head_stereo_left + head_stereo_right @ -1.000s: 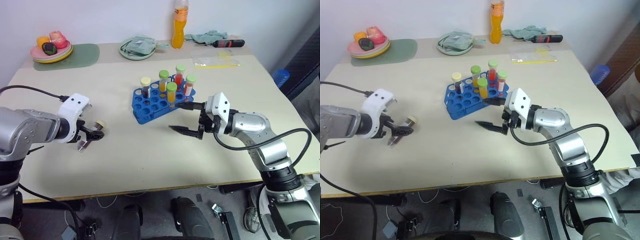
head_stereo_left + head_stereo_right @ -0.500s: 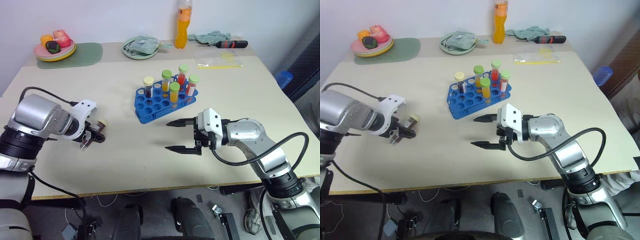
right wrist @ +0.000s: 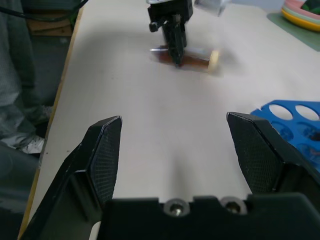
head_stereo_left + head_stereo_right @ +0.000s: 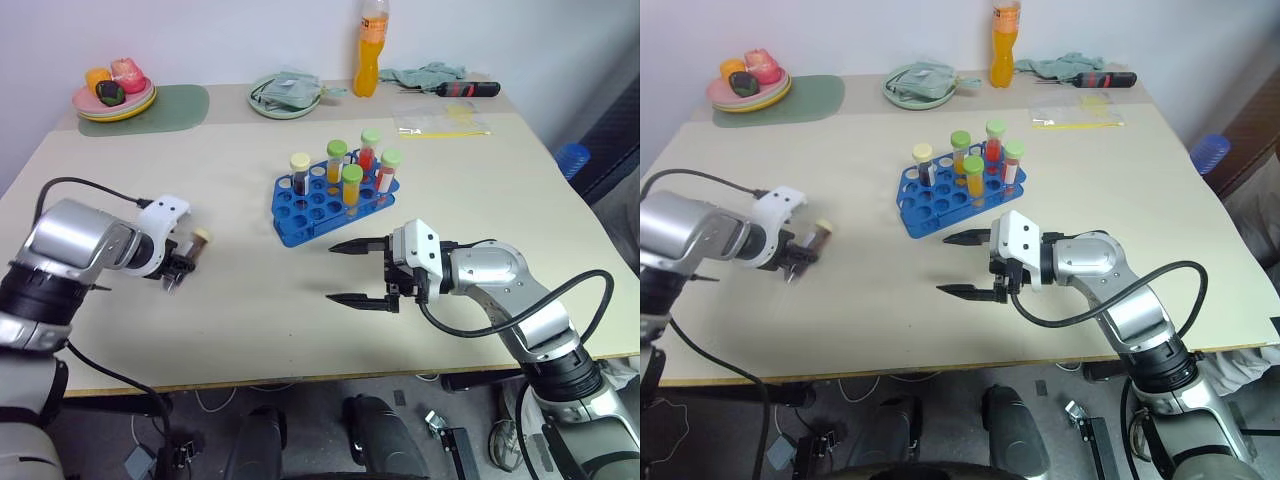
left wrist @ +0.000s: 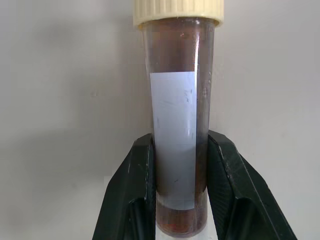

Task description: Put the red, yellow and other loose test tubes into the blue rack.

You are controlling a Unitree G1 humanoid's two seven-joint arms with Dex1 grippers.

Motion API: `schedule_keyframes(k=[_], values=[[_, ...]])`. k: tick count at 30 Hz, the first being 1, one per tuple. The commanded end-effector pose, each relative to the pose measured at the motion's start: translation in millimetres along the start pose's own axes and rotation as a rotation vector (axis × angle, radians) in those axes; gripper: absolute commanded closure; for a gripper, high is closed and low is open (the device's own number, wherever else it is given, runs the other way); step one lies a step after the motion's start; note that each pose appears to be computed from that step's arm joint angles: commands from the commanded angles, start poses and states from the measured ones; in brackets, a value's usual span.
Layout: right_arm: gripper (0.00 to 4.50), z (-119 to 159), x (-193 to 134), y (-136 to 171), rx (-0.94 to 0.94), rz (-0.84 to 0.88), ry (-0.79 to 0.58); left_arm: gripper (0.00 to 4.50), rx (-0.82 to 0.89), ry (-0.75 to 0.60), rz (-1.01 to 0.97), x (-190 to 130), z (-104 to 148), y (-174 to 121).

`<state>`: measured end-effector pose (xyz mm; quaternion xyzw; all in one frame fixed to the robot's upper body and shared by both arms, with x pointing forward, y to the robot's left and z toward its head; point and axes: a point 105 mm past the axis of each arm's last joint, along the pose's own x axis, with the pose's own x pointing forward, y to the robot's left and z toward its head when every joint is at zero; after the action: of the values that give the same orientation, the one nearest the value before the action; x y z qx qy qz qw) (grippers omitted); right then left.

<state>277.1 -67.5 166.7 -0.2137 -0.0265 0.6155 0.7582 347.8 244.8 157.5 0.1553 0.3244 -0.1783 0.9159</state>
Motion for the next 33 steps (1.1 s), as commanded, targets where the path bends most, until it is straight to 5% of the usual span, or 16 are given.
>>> schedule_keyframes(k=[1,6,14,33], values=[[0.77,-4.2,-7.4,-24.4,0.047,-0.193,-0.019,3.73,0.155,-0.546,0.090,-52.3,73.1,-8.7],[0.77,-44.1,-18.1,-51.4,0.148,-0.453,0.047,3.73,0.161,-0.914,0.004,-56.3,89.3,-79.3],[0.77,-59.4,-25.5,-69.7,0.216,-0.631,0.049,3.73,0.141,-1.110,0.096,9.8,124.7,-150.7],[0.77,-60.5,-40.8,-74.9,0.221,-0.702,0.063,3.73,0.104,-1.059,0.029,55.9,125.3,-176.2]])
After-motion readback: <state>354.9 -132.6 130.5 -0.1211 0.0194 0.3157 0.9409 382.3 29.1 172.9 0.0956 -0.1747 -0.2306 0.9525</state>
